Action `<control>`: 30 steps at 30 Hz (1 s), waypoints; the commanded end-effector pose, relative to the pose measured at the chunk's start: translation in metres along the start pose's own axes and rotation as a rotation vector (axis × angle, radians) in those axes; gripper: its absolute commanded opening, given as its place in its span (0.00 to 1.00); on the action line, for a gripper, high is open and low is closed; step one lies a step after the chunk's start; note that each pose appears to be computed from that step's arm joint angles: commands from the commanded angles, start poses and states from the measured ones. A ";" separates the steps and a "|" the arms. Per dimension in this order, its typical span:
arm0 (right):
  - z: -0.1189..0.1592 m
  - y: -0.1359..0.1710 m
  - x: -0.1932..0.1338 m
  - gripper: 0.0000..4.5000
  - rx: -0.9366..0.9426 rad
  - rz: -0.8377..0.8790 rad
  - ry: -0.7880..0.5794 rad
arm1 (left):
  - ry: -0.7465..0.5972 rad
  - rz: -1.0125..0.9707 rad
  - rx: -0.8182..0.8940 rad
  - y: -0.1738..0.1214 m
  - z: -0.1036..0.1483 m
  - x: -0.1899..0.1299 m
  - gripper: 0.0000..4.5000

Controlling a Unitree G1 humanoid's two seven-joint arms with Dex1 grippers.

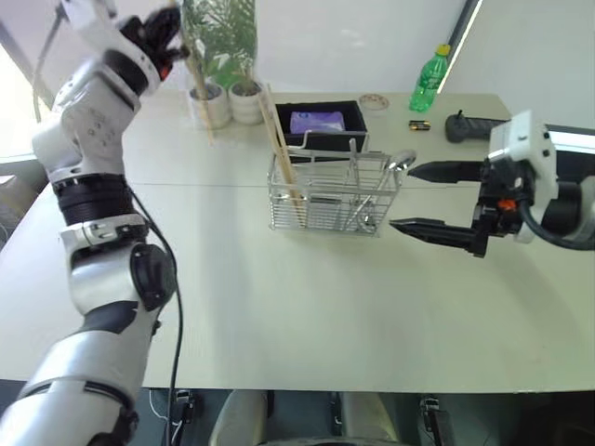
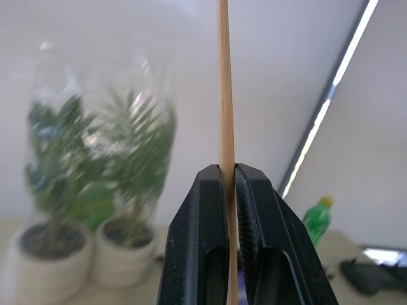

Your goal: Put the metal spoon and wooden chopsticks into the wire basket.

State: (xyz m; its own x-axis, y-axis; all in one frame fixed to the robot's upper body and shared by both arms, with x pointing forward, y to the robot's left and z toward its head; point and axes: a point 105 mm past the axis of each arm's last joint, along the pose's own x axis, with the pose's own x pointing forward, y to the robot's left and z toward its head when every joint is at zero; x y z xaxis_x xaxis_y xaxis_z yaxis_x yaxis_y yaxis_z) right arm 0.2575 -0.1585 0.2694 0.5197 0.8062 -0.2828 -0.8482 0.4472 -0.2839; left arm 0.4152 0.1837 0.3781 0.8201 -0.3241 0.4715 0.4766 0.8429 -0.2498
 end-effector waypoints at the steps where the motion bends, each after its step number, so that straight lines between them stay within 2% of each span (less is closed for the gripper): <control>1: 0.007 0.000 -0.002 1.00 -0.023 -0.004 -0.010 | -0.083 -0.127 -0.027 -0.040 0.015 0.002 0.00; 3: 0.008 0.000 -0.002 1.00 -0.019 -0.008 -0.010 | -0.049 -0.219 0.008 -0.067 -0.001 0.003 0.00; 6: 0.008 0.000 -0.003 1.00 -0.011 -0.013 -0.014 | 0.000 -0.285 0.045 -0.087 -0.022 0.003 0.00; 10: 0.009 0.001 -0.004 1.00 -0.003 -0.027 -0.024 | 0.093 -0.351 0.117 -0.101 -0.059 0.000 0.00; 15: 0.008 0.002 -0.005 1.00 0.007 -0.047 -0.035 | 0.138 -0.370 0.123 -0.105 -0.086 -0.002 0.00; 18: 0.008 0.002 -0.006 1.00 0.009 -0.060 -0.040 | 0.143 -0.356 0.112 -0.102 -0.093 -0.001 0.24; 22: 0.007 0.003 -0.008 1.00 0.011 -0.068 -0.040 | 0.117 -0.368 0.096 -0.106 -0.090 -0.004 0.68; 24: 0.007 0.003 -0.008 1.00 0.013 -0.072 -0.041 | 0.114 -0.364 0.066 -0.105 -0.088 -0.005 0.93; 25: 0.006 0.002 -0.008 1.00 0.013 -0.073 -0.040 | 0.113 -0.363 0.052 -0.105 -0.087 -0.005 1.00; 28: 0.005 0.002 -0.007 1.00 0.014 -0.075 -0.040 | 0.093 -0.366 0.042 -0.104 -0.080 -0.008 1.00; 30: 0.003 0.001 -0.008 1.00 0.017 -0.074 -0.037 | 0.125 -0.355 0.037 -0.101 -0.078 -0.011 1.00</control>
State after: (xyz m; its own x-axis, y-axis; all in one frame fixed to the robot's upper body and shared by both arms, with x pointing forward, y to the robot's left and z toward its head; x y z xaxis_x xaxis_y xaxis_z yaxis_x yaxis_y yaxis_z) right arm 0.2549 -0.1624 0.2638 0.5668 0.7811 -0.2621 -0.8219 0.5137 -0.2463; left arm 0.3912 0.0611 0.3167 0.6541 -0.6553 0.3778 0.7268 0.6828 -0.0742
